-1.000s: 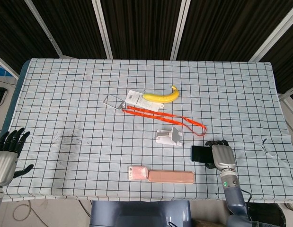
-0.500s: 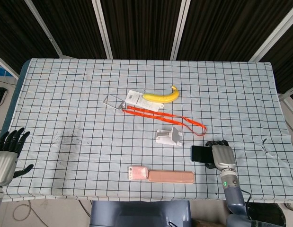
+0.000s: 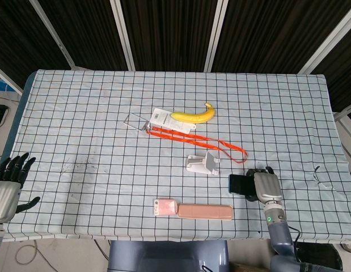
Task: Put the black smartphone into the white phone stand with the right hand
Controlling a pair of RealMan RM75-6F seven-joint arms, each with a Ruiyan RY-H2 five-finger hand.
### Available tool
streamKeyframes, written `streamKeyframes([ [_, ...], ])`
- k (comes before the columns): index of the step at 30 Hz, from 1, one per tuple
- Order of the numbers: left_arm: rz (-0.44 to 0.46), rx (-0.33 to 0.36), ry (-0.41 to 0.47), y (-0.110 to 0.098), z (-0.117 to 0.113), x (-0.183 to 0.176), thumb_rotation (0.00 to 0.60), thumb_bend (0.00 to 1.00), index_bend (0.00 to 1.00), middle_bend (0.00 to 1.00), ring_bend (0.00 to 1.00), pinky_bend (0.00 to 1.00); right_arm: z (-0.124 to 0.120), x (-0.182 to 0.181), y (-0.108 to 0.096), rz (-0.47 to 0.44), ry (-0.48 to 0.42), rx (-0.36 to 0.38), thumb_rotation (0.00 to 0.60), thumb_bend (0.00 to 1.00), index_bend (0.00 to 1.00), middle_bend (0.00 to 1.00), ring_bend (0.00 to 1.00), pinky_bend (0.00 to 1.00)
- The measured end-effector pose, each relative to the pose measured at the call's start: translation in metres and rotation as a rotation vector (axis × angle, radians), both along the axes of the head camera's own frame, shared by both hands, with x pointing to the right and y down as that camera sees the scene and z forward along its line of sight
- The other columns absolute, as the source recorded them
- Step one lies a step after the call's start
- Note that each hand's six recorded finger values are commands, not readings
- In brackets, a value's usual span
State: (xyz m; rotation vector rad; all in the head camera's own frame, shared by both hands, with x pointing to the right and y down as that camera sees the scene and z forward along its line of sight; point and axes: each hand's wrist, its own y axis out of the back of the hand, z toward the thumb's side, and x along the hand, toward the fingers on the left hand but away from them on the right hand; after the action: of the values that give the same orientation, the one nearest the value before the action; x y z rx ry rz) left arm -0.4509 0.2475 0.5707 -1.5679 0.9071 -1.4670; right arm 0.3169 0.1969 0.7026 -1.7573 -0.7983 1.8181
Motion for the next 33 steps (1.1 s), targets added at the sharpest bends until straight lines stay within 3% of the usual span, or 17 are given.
streamKeyframes([
  [9, -0.002, 0.000, 0.002, 0.000, 0.000, 0.000, 0.600, 0.00, 0.00, 0.00, 0.00, 0.00, -0.001, 0.000, 0.000, -0.006, -0.008, 0.013, 0.600, 0.30, 0.56, 0.59, 0.47, 0.32],
  [20, -0.005, 0.000, 0.006, 0.000, -0.001, 0.000, 0.600, 0.00, 0.00, 0.00, 0.00, 0.00, -0.007, -0.001, -0.002, 0.005, -0.058, 0.033, 0.600, 0.30, 0.56, 0.59, 0.48, 0.33],
  [33, -0.006, 0.002, 0.006, 0.000, -0.001, 0.000, 0.600, 0.00, 0.00, 0.00, 0.00, 0.00, -0.039, -0.018, -0.025, 0.129, -0.293, 0.142, 0.600, 0.30, 0.56, 0.59, 0.46, 0.33],
])
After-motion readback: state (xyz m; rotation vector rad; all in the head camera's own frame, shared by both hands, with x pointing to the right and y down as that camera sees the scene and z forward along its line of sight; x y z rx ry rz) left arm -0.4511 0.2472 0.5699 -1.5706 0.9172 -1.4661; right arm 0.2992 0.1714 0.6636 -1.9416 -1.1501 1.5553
